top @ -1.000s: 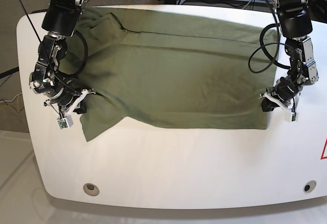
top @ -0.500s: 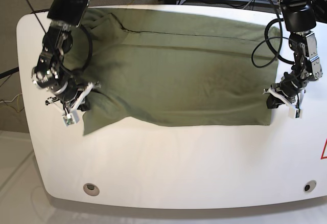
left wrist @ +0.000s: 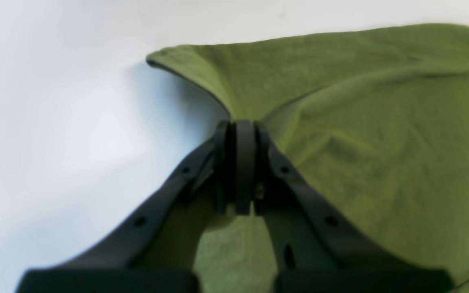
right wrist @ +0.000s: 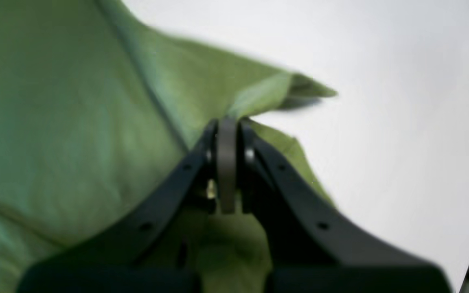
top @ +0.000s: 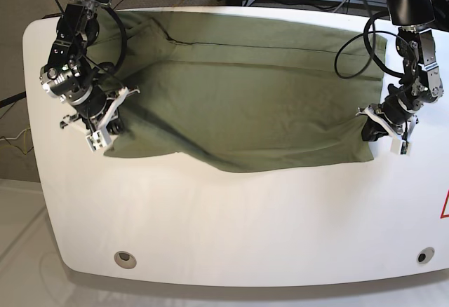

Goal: Fold the T-shirt properly
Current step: 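Lift the hem and fold it over the shirt toward the collar fold, then lay the hem down onto the folded shirt and open both grippers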

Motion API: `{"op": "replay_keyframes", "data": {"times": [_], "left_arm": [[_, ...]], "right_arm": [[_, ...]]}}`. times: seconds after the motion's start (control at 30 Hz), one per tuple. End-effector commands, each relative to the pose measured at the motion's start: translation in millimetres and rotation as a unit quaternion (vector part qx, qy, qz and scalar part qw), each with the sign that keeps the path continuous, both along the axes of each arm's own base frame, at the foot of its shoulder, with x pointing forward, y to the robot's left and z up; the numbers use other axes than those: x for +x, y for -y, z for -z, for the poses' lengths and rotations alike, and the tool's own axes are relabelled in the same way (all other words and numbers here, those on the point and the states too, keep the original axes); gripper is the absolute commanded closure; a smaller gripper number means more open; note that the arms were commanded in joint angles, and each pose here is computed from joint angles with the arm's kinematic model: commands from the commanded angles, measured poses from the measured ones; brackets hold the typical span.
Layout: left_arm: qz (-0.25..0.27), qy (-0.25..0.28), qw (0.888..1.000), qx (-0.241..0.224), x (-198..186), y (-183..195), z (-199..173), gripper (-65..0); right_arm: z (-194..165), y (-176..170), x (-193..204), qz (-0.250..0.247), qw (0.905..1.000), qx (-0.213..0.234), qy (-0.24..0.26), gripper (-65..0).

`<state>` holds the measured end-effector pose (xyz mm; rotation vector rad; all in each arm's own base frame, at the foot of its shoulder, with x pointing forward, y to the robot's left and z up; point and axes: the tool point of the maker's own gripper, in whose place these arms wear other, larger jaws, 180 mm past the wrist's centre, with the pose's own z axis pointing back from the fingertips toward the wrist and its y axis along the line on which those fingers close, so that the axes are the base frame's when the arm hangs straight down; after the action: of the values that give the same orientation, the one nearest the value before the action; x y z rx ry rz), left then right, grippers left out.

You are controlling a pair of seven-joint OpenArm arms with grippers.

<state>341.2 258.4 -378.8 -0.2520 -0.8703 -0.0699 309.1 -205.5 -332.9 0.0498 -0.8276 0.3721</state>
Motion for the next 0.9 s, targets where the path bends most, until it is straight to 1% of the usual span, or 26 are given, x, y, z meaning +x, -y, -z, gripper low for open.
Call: {"op": "replay_keyframes", "data": {"times": [0.0,0.1,0.37,0.43,0.7,0.87], "left_arm": [[0.0,0.03,1.0,0.008,8.3,-6.1,-22.7,0.0],[0.003,0.031,0.999,0.01,6.2,-5.1,-25.5,0.0],[0.007,0.022,1.0,0.014,-4.8,-5.0,-22.0,0.0],[0.001,0.025,1.0,0.014,-9.7,-11.0,-26.5,0.0],[-0.008,0.012,1.0,0.006,-22.2,-20.2,-24.7,0.0],[-0.02,0.017,1.0,-0.006,-25.9,-31.4,-30.5,0.0]], "right_arm": [[-19.1,11.9,6.2,0.002,0.9994,-0.008,0.034,0.0],[-16.2,22.5,0.9,0.009,0.9994,-0.017,0.028,0.0],[-6.9,34.5,-12.8,0.02,0.9995,-0.022,0.012,0.0],[-7.4,35.9,-16.3,0.021,0.9995,-0.022,0.01,0.0],[-1.9,36.1,-26.0,0.022,0.9994,-0.025,-0.001,0.0],[-7.0,34.0,-25.1,0.015,0.9994,-0.03,0.005,0.0]]}}
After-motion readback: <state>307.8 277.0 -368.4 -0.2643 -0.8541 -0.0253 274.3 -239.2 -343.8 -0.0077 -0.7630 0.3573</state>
